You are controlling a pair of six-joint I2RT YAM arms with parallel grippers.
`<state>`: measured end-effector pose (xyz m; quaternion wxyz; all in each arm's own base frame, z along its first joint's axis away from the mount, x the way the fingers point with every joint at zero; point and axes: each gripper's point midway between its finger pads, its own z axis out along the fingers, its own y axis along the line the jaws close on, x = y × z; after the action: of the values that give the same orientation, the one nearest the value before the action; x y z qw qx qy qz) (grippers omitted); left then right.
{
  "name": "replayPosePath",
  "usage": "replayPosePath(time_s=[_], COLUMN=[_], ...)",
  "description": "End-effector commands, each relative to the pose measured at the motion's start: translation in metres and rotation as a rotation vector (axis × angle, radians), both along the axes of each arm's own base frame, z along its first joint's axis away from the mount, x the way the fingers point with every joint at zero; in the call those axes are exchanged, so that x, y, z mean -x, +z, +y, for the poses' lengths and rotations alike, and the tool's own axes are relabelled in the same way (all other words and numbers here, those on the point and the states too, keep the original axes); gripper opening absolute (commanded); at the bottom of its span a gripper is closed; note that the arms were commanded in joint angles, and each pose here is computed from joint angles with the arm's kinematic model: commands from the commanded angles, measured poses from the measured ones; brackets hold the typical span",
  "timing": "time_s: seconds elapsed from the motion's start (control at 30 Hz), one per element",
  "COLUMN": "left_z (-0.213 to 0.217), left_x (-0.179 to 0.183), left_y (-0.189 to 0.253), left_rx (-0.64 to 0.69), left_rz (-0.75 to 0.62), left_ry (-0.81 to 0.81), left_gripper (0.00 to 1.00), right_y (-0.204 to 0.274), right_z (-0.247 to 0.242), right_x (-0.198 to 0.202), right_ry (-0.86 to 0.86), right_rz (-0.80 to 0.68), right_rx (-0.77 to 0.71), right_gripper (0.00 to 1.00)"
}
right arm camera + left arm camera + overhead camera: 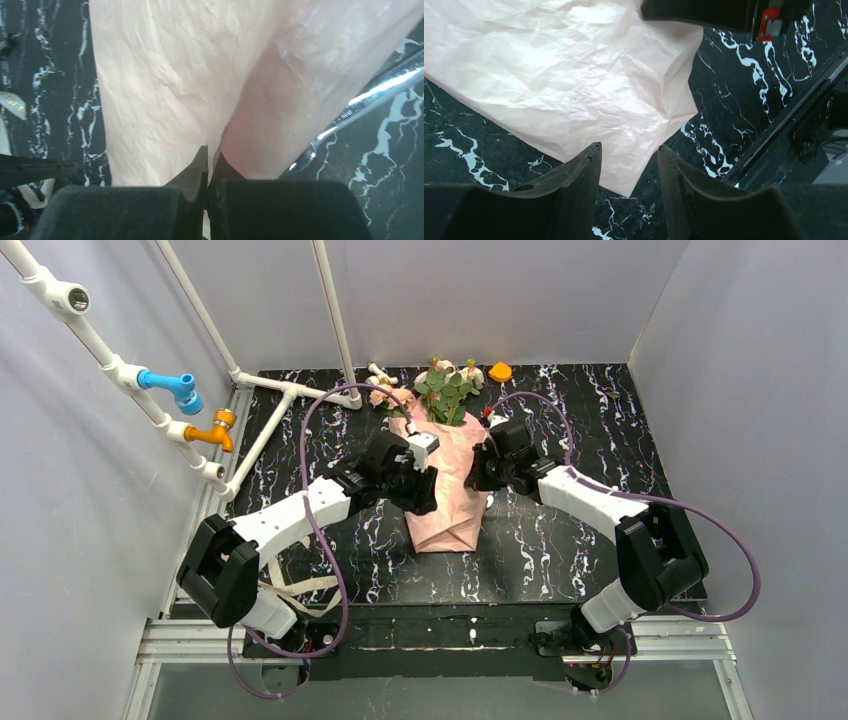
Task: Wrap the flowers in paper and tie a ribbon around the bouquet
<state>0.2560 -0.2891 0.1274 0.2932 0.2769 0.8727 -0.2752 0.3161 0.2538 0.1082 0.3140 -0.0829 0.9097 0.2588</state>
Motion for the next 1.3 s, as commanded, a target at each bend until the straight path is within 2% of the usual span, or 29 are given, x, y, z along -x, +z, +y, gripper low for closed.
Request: replayPosePath(time_s=[0.0,0.43,0.5,0.6,0.7,0.83,0.97,1.13,1.2,1.27], left_z=[-0.005,-0.022,-0.022,-0.022,-0.023,-0.023,-0.023,-0.022,-0.022,-0.022], left_x=[-0.016,-0.025,-0.025,-0.025,-0.024,-0.024,-0.024,-0.023,-0.023,-0.022], left_y=[0.009,-0.049,-0.055,-0.062,-0.067,-0.071,-0.073,-0.076,-0.076,-0.077], left_rx=[0.0,-0.014,-0.02,-0.028,-0.033,-0.035,-0.037,-0.04,-0.041,-0.039], left_rz=[-0.018,0.099,0.108,0.122,0.13,0.135,0.14,0.141,0.143,0.146], left_ry=[0.065,0.105,0.105,0.107,0.104,0.103,0.103,0.105,0.105,0.106], left_gripper=[0.43,0.39,0.39,0.38,0.38,0.38,0.38,0.38,0.37,0.38], right_y=[-0.009,-0.046,-0.048,-0.044,-0.037,-0.019,0.011,0.047,0.053,0.05], right_z=[-0.014,-0.021,-0.021,-0.021,-0.025,-0.029,-0.033,-0.026,-0.015,-0.004], right_x=[-0.006,0.001,0.002,0.001,-0.003,-0.006,-0.01,-0.002,0.009,0.018], right_ry=[-0.032,-0.045,-0.051,-0.059,-0.082,-0.096,-0.114,-0.087,-0.031,0.015], right_rz=[-0.03,0.043,0.051,0.053,0.033,0.008,-0.051,-0.12,-0.12,-0.102], right_rx=[0.074,0.126,0.124,0.119,0.135,0.142,0.13,0.028,-0.048,-0.119], right_gripper=[0.01,0.01,0.09,0.31,0.44,0.65,0.75,0.79,0.78,0.71])
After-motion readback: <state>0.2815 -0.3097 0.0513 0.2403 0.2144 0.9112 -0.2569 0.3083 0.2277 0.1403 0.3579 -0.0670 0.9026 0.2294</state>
